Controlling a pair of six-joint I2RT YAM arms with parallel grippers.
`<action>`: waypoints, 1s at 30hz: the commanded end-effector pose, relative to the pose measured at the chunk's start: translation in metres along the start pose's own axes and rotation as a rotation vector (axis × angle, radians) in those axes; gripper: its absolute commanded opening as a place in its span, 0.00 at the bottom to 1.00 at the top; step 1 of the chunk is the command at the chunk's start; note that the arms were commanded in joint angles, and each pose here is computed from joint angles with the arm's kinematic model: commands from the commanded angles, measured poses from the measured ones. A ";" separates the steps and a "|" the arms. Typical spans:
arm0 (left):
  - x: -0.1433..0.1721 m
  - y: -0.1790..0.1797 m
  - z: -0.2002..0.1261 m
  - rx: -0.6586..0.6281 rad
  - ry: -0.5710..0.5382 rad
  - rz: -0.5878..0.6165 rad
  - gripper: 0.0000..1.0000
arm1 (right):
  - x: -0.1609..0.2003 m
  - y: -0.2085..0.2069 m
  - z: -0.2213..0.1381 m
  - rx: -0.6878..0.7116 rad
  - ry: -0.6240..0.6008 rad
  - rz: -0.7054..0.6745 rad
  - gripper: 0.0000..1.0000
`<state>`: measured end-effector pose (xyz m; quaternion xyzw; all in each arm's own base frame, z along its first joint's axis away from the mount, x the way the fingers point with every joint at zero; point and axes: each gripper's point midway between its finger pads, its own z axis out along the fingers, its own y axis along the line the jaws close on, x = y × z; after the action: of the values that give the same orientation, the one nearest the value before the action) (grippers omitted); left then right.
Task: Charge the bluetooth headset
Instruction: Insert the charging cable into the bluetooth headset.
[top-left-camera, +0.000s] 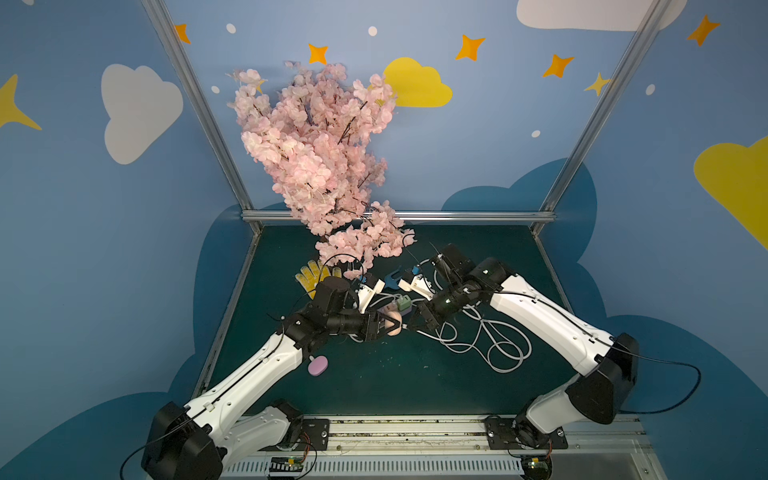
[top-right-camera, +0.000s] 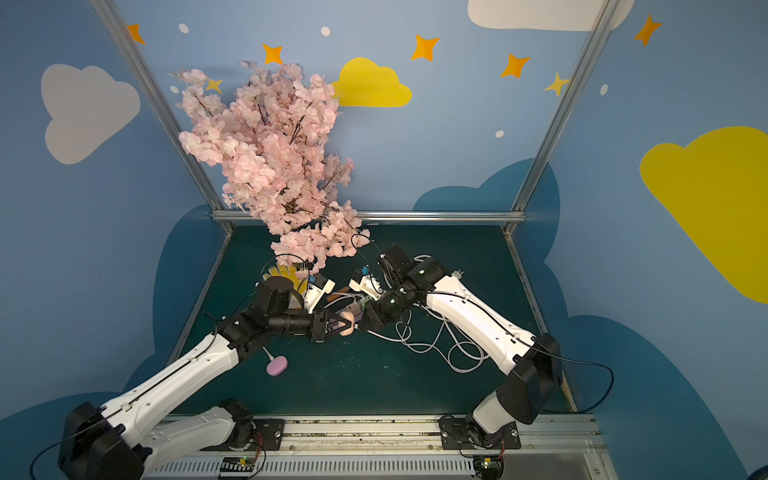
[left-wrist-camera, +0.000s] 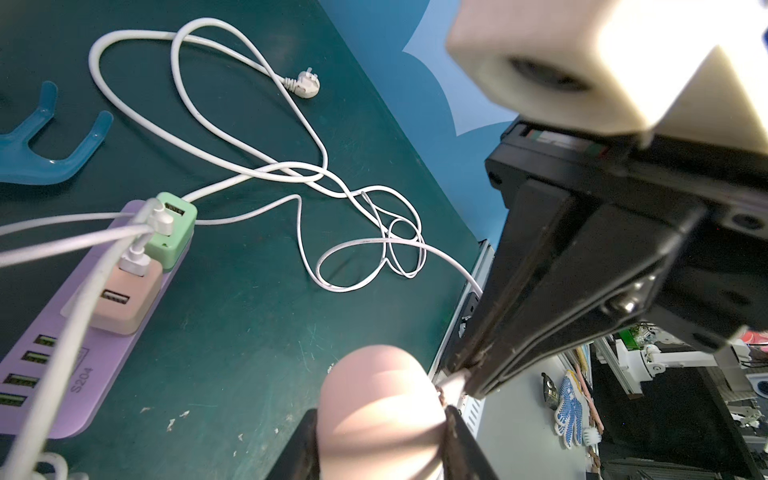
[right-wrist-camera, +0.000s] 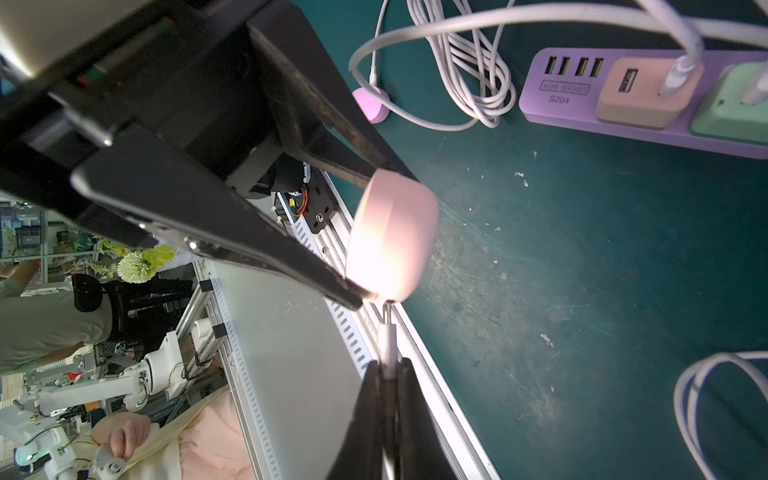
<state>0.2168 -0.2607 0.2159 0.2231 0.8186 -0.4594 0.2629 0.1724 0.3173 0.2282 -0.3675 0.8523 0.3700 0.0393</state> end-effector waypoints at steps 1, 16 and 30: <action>0.002 -0.021 0.001 0.102 0.014 0.029 0.03 | -0.027 0.005 -0.001 -0.015 -0.076 -0.049 0.00; -0.001 -0.024 0.006 0.132 0.034 0.013 0.03 | -0.043 0.000 0.011 -0.008 -0.100 -0.040 0.00; -0.011 -0.038 0.001 0.174 0.019 0.021 0.03 | -0.034 -0.002 0.034 0.007 -0.161 -0.079 0.00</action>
<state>0.2215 -0.2546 0.1895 0.1892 0.8485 -0.4399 0.2254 0.1701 0.3285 0.1965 -0.3511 0.8642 0.3578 0.0424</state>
